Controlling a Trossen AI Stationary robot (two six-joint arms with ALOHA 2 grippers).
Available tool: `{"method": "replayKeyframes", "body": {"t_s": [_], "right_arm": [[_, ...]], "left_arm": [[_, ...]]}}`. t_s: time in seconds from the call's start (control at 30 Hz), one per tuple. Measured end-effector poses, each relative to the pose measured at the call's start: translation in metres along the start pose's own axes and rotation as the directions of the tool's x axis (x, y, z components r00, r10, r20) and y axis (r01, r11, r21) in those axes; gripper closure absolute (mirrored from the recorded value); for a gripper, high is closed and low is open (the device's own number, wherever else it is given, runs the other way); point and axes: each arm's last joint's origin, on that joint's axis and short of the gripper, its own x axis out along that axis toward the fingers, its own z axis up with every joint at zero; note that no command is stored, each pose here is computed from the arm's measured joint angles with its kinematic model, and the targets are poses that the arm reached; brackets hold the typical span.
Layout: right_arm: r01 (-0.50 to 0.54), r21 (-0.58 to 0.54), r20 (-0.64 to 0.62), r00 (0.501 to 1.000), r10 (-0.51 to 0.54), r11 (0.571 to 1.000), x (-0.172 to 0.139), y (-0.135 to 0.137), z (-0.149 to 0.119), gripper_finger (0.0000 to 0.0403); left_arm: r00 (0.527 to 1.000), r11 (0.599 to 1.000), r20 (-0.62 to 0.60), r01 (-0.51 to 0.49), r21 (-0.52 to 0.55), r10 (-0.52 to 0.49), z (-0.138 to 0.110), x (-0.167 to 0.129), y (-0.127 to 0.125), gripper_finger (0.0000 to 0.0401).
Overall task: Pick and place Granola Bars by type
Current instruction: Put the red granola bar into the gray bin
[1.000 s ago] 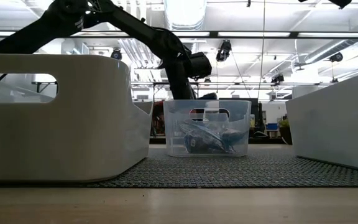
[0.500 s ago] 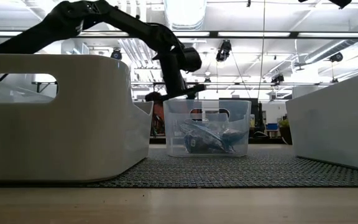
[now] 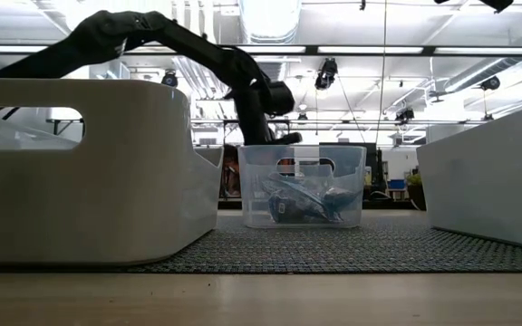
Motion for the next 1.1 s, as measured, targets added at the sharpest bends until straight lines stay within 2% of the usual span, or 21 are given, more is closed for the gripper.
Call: {"method": "replayKeyframes", "body": {"t_s": [0.23, 0.47, 0.67, 1.1], "right_arm": [[0.017, 0.041, 0.014, 1.000, -0.017, 0.999, 0.000, 0.000, 0.000, 0.0394], [0.017, 0.042, 0.014, 1.000, -0.018, 0.999, 0.000, 0.000, 0.000, 0.0394], [0.031, 0.042, 0.027, 0.999, -0.032, 0.999, 0.000, -0.001, 0.001, 0.0394], [0.037, 0.042, 0.031, 0.999, -0.038, 0.998, 0.000, -0.001, 0.001, 0.0394]], "left_arm": [[1.000, 1.000, -0.015, -0.025, -0.002, 0.025, -0.002, 0.016, 0.001, 0.0183], [0.999, 0.999, 0.008, 0.032, 0.002, -0.032, 0.000, 0.017, -0.004, 0.0183], [0.999, 0.999, 0.011, 0.038, 0.003, -0.038, 0.000, 0.017, -0.005, 0.0183], [1.000, 1.000, 0.001, -0.002, 0.008, 0.002, -0.005, 0.030, -0.005, 0.0183]]}}
